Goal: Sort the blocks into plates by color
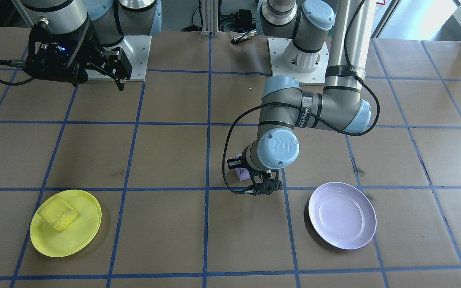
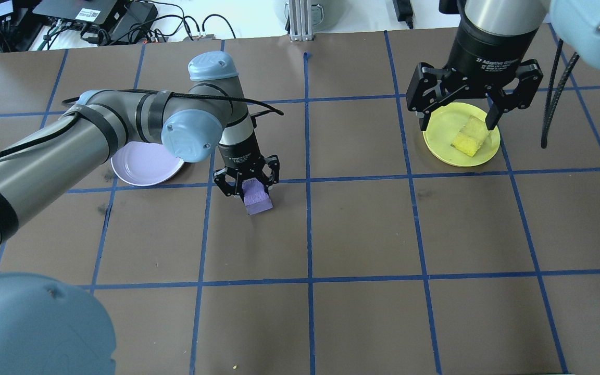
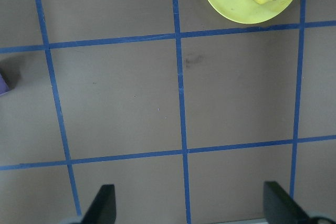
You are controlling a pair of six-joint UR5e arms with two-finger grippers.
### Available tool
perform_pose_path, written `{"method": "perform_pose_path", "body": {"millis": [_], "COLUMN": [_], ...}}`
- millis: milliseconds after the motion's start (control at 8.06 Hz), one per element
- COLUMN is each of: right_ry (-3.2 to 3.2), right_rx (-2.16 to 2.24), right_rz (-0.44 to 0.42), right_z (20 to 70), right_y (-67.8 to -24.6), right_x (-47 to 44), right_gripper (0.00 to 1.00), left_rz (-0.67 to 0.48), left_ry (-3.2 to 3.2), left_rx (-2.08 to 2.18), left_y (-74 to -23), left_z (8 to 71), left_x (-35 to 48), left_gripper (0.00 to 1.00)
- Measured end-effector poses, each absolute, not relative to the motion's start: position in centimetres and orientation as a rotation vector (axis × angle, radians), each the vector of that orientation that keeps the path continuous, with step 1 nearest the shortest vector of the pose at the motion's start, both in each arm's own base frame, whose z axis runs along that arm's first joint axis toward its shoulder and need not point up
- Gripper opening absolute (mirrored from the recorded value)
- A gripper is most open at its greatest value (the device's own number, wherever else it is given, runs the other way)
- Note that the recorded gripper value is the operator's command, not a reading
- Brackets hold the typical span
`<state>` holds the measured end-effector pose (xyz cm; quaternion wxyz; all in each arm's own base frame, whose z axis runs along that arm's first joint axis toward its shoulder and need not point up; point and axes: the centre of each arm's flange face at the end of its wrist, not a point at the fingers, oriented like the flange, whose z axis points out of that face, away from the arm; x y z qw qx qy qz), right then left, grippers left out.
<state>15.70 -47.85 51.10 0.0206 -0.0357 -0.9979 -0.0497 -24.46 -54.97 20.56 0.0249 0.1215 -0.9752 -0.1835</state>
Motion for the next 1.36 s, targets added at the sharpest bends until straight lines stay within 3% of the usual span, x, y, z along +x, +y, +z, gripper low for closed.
{"method": "perform_pose_path", "body": {"millis": [620, 1241, 1365], "right_ry": [-3.095, -3.096, -3.095], "right_rx": [-0.112, -0.112, -0.112], "right_rz": [-0.153, -0.154, -0.155], "right_z": [51.1, 51.1, 51.1], "right_y": [-47.9, -47.8, -47.8], "right_x": [15.7, 15.7, 15.7], "right_gripper": [1.00, 1.00, 1.00], "left_rz": [-0.262, -0.256, -0.264], "left_ry": [-3.112, -3.114, -3.110], "left_rx": [0.179, -0.095, -0.111], "left_y": [-61.7, -65.8, -66.6], "left_z": [33.0, 30.2, 28.3], "left_x": [-14.3, -0.1, 1.3], "left_gripper": [0.00, 0.01, 0.25]}}
